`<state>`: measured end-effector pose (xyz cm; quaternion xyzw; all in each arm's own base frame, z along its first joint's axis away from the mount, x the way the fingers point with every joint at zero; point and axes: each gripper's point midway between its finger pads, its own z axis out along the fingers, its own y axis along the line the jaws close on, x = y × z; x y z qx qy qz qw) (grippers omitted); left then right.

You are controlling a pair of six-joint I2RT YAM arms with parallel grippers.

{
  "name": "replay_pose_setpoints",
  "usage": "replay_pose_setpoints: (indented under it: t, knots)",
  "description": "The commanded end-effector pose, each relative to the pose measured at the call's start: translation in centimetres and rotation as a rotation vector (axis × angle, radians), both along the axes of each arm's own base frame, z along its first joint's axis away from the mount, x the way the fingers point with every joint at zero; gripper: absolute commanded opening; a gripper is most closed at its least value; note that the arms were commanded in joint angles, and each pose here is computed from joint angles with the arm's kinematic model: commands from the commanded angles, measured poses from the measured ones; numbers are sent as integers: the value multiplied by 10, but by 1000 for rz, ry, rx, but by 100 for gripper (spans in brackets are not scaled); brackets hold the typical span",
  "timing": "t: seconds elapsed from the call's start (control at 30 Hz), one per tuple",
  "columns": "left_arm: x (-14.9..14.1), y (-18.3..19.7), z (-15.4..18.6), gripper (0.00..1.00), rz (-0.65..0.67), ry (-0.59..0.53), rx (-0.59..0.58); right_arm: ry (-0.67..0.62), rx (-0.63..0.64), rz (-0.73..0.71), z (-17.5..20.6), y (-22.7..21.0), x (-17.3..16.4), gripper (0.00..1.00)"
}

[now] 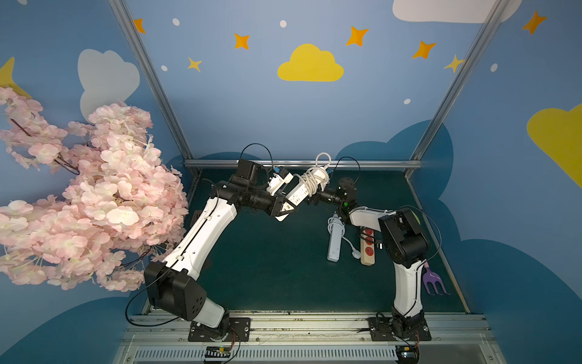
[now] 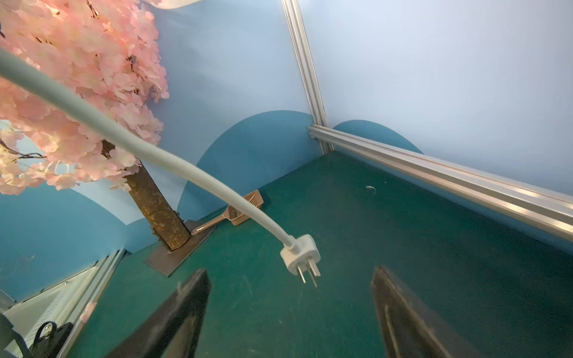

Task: Wrap the cord around the power strip
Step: Wrap the power cord around the power strip.

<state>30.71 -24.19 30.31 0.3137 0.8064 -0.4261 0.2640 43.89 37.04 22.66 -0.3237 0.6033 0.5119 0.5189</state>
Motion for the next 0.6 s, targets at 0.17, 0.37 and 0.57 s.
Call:
replay_pose_setpoints:
  t: [0.17, 0.37, 0.57]
  knots:
    - [6, -12, 40, 3, -35, -104, -103, -2, 106, -38, 7, 24, 6, 83]
    - [2, -17, 44, 3, -49, -102, -115, 18, 125, -136, 2, 33, 28, 78]
    - [8, -18, 45, 3, -23, -113, -118, 61, 144, -134, -9, 39, 32, 39]
